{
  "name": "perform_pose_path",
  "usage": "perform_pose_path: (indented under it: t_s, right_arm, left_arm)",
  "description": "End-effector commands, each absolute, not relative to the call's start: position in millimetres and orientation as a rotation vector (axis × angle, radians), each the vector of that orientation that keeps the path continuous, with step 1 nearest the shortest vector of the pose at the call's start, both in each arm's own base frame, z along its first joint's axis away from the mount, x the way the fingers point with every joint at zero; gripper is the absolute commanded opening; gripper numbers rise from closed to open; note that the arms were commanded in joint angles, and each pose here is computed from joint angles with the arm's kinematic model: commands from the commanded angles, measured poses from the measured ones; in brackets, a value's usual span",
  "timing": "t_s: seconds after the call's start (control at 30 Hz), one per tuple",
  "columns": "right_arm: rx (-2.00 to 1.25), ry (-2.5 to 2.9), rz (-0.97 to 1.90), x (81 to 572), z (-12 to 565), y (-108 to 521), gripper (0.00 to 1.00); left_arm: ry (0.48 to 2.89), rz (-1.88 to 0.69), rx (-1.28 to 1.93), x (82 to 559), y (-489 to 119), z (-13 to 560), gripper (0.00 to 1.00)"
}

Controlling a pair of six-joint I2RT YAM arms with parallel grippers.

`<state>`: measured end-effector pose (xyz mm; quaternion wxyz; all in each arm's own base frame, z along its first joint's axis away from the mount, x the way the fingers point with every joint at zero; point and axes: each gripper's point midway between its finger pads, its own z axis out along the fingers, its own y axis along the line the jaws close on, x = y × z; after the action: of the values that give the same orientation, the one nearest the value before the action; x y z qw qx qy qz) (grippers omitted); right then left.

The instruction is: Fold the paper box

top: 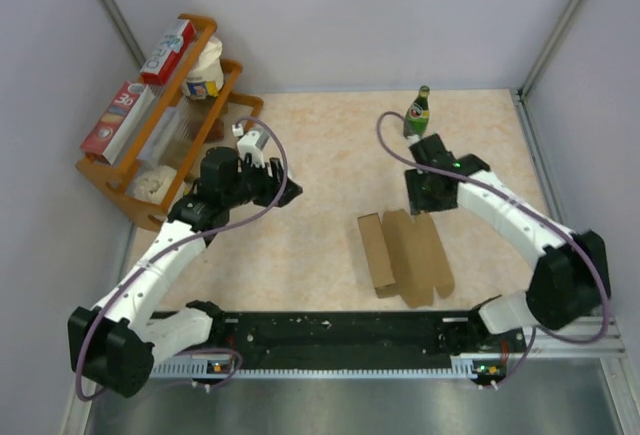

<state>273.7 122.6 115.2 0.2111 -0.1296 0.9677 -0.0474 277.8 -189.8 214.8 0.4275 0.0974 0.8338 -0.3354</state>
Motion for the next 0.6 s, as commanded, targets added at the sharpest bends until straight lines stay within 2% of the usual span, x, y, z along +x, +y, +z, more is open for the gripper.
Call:
perform_pose_path:
  t_s: [0.0, 0.4, 0.57]
  right_arm:
    - [0.142, 2.538, 0.189, 287.5, 134.9, 113.8, 0.56]
    - [0.157, 2.487, 0.393, 287.4, 138.9, 124.3, 0.56]
    - [0.128, 2.48, 0.454, 285.8, 137.8, 132.0, 0.56]
  left_arm:
    - [2.121, -0.745, 0.242, 302.5, -188.3, 219.2, 0.59]
    - [2.41, -0.352, 0.062, 401.0, -171.3, 143.9, 0.61]
    - [2.445, -0.216, 0.062, 442.0, -169.1, 112.6, 0.61]
